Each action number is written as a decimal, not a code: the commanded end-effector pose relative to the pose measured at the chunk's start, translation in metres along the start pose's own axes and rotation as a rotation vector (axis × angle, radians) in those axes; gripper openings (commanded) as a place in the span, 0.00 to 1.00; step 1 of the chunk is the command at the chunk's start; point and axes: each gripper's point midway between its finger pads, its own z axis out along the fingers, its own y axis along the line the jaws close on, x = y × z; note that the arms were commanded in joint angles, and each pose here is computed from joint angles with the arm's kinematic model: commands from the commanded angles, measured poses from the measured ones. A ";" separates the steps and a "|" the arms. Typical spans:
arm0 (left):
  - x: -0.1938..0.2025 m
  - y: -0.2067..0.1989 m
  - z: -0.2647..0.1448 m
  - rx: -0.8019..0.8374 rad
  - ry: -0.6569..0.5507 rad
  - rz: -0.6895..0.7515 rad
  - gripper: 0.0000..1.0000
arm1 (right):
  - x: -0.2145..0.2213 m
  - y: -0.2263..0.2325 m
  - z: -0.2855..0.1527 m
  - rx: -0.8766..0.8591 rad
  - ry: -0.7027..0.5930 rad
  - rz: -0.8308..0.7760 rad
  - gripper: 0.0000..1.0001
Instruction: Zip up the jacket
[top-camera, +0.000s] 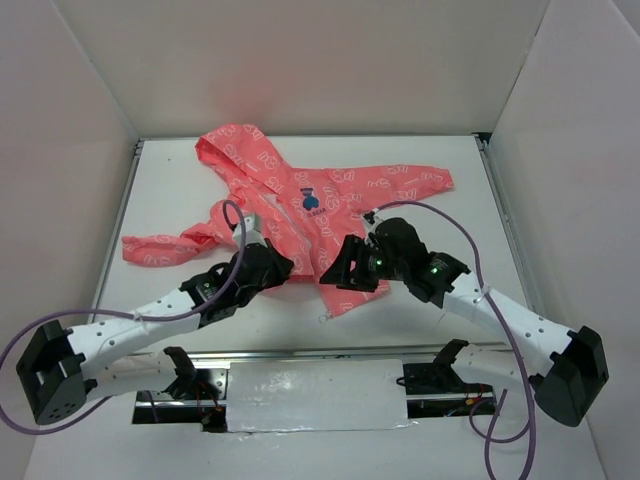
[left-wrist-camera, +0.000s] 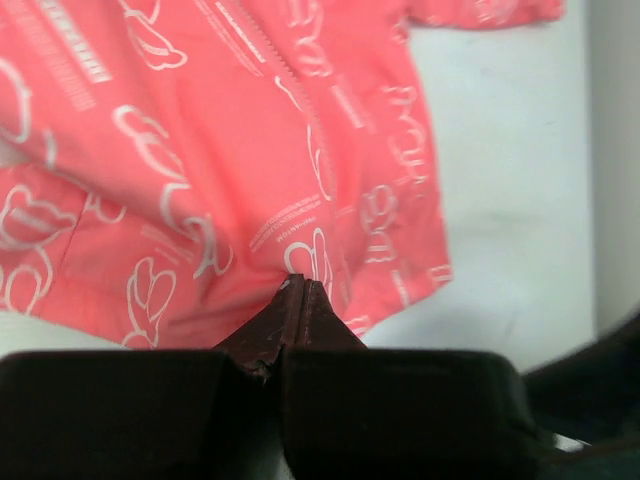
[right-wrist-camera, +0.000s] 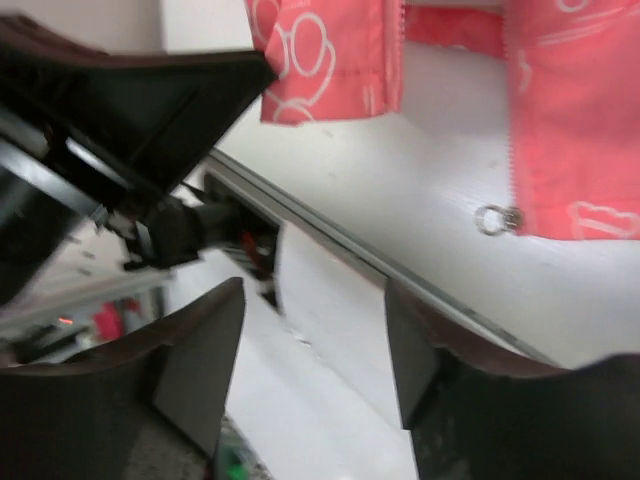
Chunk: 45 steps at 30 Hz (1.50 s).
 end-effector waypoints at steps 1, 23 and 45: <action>-0.025 -0.033 -0.016 0.139 -0.058 -0.091 0.00 | -0.027 0.043 0.000 -0.144 -0.095 0.090 0.68; -0.053 -0.077 -0.073 0.465 -0.091 -0.302 0.00 | -0.056 0.035 0.019 -0.338 -0.125 0.289 0.66; -0.044 -0.063 -0.073 0.456 -0.085 -0.331 0.00 | -0.052 0.055 0.013 -0.463 -0.063 0.319 0.43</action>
